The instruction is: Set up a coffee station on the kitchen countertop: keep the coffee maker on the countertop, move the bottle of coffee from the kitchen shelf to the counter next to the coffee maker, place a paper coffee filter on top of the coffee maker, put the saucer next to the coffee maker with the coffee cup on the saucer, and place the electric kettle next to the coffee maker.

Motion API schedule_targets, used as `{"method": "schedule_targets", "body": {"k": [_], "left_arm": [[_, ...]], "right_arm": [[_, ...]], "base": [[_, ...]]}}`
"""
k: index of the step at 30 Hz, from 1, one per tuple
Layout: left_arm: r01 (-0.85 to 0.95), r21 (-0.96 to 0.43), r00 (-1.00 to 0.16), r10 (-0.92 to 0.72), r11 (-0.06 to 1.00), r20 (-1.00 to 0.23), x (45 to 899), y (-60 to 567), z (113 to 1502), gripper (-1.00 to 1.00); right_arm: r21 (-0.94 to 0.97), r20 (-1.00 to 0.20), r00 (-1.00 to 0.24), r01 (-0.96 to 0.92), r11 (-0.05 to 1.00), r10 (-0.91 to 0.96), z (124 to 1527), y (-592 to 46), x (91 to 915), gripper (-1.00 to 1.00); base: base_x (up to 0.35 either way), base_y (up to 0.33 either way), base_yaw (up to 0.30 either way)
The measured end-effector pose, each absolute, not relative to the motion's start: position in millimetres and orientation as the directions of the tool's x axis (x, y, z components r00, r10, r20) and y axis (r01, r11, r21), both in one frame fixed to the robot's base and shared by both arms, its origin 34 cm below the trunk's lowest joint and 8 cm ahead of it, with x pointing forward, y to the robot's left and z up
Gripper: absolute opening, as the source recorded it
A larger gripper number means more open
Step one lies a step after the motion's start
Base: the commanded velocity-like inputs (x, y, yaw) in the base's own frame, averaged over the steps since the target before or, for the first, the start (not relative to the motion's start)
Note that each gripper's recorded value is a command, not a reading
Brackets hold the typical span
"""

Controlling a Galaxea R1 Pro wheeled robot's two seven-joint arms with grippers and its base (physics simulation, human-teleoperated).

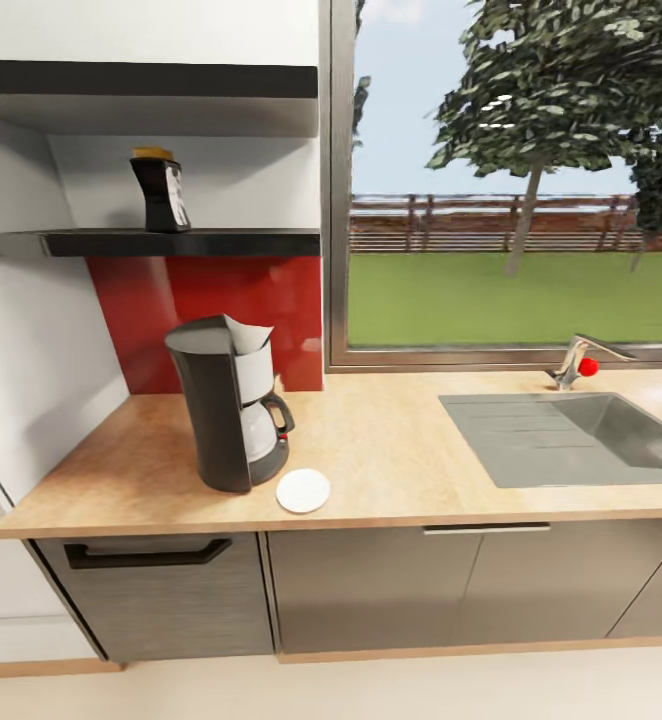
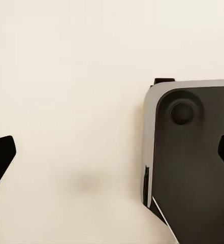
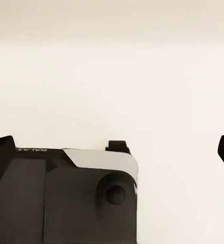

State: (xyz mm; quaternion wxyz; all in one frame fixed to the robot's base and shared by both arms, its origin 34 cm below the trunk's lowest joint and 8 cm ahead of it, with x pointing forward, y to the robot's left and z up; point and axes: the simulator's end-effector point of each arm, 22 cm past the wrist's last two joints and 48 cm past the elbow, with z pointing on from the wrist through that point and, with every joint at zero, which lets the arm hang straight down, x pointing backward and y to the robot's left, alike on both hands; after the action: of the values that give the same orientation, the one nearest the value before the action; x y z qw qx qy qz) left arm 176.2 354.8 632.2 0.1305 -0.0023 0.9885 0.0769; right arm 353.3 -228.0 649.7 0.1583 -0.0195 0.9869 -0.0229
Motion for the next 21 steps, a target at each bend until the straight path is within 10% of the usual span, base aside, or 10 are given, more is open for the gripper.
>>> {"method": "schedule_targets", "body": {"k": [21], "left_arm": [[-0.026,0.143,-0.965,0.013,0.989,-0.261,176.7,348.4,631.5,1.0]], "right_arm": [[-0.042,-0.31,-0.95,-0.027,0.999,-0.039,649.7,-224.9,353.1,1.0]], "base": [[0.047,0.315,0.0]]}}
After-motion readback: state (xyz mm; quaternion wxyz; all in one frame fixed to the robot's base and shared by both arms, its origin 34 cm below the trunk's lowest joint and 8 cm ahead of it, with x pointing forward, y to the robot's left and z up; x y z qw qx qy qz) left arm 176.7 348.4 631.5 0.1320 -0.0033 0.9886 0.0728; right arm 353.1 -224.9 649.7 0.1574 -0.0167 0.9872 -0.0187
